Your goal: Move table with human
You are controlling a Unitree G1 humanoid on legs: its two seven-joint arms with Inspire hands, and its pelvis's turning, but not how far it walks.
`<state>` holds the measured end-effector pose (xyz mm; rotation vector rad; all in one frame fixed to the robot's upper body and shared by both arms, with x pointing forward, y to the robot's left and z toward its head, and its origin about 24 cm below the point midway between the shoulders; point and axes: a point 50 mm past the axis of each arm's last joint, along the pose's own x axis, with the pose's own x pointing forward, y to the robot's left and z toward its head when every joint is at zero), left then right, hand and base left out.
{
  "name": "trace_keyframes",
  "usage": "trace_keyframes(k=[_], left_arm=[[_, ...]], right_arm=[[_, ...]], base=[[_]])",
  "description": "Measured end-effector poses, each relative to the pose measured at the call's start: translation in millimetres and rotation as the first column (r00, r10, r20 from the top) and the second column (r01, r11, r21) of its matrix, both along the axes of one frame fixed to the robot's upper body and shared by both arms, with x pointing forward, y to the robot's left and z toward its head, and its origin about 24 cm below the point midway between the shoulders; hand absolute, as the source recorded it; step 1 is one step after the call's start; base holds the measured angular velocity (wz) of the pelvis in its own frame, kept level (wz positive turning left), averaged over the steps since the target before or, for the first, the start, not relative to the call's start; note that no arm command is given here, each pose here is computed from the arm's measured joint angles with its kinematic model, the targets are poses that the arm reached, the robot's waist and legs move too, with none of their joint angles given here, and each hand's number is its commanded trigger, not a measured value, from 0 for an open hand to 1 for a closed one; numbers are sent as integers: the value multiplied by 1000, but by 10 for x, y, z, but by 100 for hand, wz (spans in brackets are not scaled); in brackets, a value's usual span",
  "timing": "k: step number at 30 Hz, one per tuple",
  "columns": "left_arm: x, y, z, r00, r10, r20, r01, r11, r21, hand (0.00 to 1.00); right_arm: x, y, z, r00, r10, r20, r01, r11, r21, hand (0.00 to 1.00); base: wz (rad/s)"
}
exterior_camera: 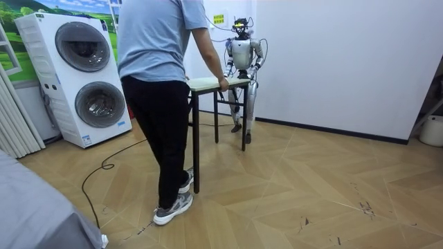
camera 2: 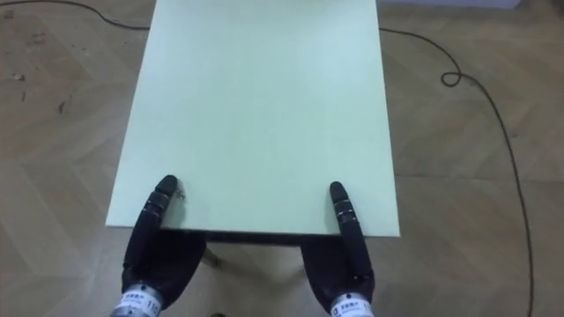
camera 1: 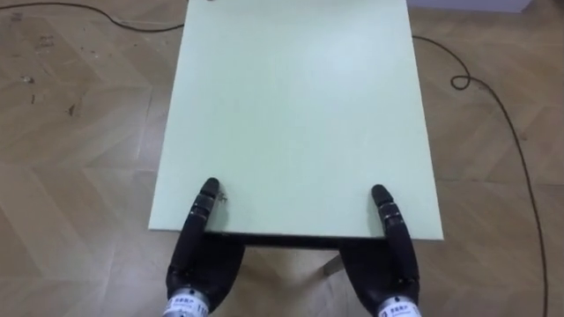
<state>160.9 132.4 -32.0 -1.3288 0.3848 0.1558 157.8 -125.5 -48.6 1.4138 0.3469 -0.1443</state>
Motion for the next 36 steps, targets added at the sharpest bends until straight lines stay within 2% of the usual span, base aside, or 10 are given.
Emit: trace_keyframes(k=[4, 9, 17, 18, 20, 23, 29, 36], left_arm=[[11, -21, -7, 1000, -4, -8, 4, 1000, -1, 100], [-103, -23, -67, 995, 81, -52, -84, 995, -59, 100], [29, -117, -51, 999, 21, -34, -23, 998, -55, 100], [7, -108, -67, 999, 24, -39, -26, 998, -52, 100], [-23, 23, 16, 998, 54, 26, -53, 998, -29, 100], [32, -82, 44, 998, 47, 38, -43, 995, -88, 100], [299, -207, 32, 999, -9, 31, 12, 997, -82, 100], [150, -185, -118, 999, -9, -48, 6, 997, -73, 100]], right_arm=[[-7, -3, -20, 1000, -11, -9, 11, 1000, 1, 100], [104, -19, 28, 998, 68, -3, -68, 996, -52, 100], [54, -101, 42, 1000, 10, 0, -10, 999, -52, 100], [37, -93, 32, 1000, 14, -7, -15, 999, -49, 100], [53, 59, 121, 998, 51, 35, -51, 999, -6, 100], [86, -60, 206, 995, 44, 89, -39, 998, -55, 100], [201, -197, 174, 997, -6, 75, 12, 997, -79, 100], [54, -225, 16, 1000, 7, -4, -7, 997, -74, 100]], base=[[-9], [-58], [58], [27], [-1], [-8], [31], [14]])
